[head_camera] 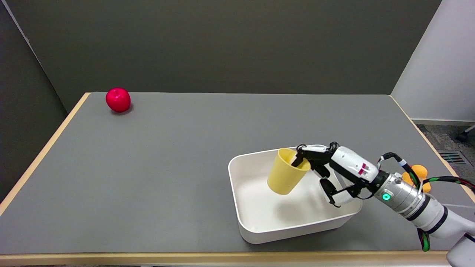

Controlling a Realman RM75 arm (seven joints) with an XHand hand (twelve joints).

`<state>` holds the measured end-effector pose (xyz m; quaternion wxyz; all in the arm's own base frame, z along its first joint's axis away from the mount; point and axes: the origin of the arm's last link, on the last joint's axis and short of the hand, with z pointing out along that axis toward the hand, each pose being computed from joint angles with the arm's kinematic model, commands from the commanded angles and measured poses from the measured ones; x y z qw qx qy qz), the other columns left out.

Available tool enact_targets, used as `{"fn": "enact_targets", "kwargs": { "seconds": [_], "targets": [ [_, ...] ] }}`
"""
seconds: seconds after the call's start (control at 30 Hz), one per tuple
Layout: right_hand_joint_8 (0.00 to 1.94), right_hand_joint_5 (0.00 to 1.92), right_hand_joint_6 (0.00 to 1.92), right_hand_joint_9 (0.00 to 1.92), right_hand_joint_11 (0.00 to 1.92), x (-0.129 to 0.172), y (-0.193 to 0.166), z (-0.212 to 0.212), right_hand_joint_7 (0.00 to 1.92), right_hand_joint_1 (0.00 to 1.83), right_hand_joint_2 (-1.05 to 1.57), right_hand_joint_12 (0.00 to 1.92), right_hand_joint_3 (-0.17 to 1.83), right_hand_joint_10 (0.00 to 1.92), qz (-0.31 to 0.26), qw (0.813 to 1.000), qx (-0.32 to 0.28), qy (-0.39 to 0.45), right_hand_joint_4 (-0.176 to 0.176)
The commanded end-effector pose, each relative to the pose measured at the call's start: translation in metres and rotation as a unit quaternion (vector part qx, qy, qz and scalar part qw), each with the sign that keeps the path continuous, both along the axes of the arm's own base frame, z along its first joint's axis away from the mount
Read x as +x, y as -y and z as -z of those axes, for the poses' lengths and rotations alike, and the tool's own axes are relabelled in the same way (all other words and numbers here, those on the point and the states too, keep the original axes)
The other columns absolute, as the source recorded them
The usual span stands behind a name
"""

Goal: Place the yellow cup in the white box.

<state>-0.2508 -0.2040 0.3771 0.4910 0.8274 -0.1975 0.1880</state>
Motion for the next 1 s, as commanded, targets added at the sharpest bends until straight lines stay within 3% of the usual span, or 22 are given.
{"fn": "enact_targets", "kwargs": {
  "seconds": [0.03,0.07,0.1,0.47,0.53,0.63,0.8,0.87,1.0],
  "targets": [
    [0.48,0.39,0.64,0.91,0.94,-0.016,-0.001,0.008,0.41,1.80,0.48,1.92,1.38,1.92,0.012,0.997,-0.024,-0.071,0.011],
    [0.40,0.33,0.50,0.84,0.80,-0.015,-0.001,0.009,0.28,1.83,0.54,1.92,1.23,1.92,0.010,0.997,-0.022,-0.073,0.073],
    [0.39,0.32,0.48,0.83,0.79,-0.015,-0.001,0.009,0.26,1.83,0.54,1.92,1.22,1.92,0.011,0.997,-0.022,-0.074,0.078],
    [0.34,0.21,0.37,0.81,0.79,-0.011,0.002,0.006,0.12,1.83,0.56,1.92,1.20,1.91,-0.004,0.997,-0.031,-0.071,0.082],
    [0.33,0.20,0.36,0.81,0.79,-0.007,0.002,0.004,0.12,1.83,0.56,1.92,1.20,1.90,-0.017,0.997,-0.037,-0.069,0.080],
    [0.32,0.13,0.31,0.81,0.78,0.018,0.001,-0.004,0.08,1.83,0.56,1.92,1.19,1.90,-0.096,0.991,-0.063,-0.064,0.062],
    [0.31,0.10,0.29,0.81,0.77,0.063,-0.007,-0.030,0.07,1.83,0.57,1.92,1.18,1.91,-0.261,0.950,-0.169,-0.031,0.062],
    [0.31,0.10,0.29,0.81,0.77,0.082,-0.008,-0.037,0.09,1.83,0.57,1.92,1.18,1.91,-0.332,0.918,-0.216,-0.014,0.064],
    [0.31,0.10,0.29,0.80,0.76,0.100,-0.007,-0.060,0.13,1.83,0.58,1.92,1.17,1.92,-0.376,0.885,-0.273,0.008,0.072]
  ]
}}
